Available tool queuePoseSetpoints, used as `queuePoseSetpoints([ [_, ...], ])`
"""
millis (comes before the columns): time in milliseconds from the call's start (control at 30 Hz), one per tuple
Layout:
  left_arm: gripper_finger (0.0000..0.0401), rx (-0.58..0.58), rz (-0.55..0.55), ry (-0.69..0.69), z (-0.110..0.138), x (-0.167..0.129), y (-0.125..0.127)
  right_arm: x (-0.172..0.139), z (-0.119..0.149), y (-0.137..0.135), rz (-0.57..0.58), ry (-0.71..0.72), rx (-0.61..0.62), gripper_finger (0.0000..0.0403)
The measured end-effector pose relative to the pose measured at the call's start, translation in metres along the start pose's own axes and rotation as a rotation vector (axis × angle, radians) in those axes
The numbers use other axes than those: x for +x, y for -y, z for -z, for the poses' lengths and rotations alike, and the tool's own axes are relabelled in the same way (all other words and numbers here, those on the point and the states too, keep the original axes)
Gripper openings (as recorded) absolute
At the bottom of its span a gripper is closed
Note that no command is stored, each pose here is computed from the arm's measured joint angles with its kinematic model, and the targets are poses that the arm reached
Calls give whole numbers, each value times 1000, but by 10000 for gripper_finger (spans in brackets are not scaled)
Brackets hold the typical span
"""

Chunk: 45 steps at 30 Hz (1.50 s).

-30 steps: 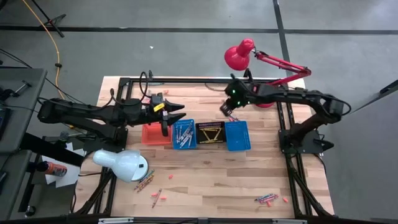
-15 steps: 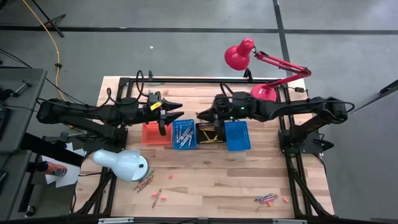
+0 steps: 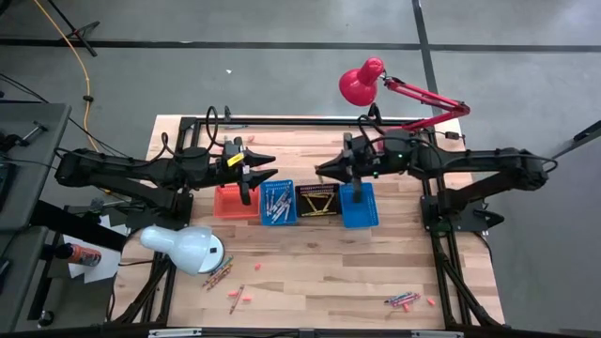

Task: Sort crayons
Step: Put the right yellow crayon into the black bin

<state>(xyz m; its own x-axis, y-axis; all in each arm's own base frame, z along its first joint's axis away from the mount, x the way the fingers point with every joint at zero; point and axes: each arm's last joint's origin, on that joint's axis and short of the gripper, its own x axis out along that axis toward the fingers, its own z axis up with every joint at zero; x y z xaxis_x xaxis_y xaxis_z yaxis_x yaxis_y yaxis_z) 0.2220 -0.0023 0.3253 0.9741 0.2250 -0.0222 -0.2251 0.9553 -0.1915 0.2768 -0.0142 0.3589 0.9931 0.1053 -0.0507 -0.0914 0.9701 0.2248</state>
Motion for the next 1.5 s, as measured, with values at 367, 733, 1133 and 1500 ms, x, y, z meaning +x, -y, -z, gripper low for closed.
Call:
queuePoseSetpoints([
  [367, 170, -1, 1, 6, -1, 0, 0, -3, 26, 6, -14, 101, 74, 0],
  [733, 170, 0, -12, 8, -1, 0, 0, 1, 32, 8, -3, 64, 51, 0],
  [1133, 170, 0, -48, 14, -1, 0, -1, 52, 123, 38, 118, -379, 44, 0],
  [1500, 170, 0, -64, 16, -1, 0, -2, 56, 159, 53, 270, -571, 56, 28],
])
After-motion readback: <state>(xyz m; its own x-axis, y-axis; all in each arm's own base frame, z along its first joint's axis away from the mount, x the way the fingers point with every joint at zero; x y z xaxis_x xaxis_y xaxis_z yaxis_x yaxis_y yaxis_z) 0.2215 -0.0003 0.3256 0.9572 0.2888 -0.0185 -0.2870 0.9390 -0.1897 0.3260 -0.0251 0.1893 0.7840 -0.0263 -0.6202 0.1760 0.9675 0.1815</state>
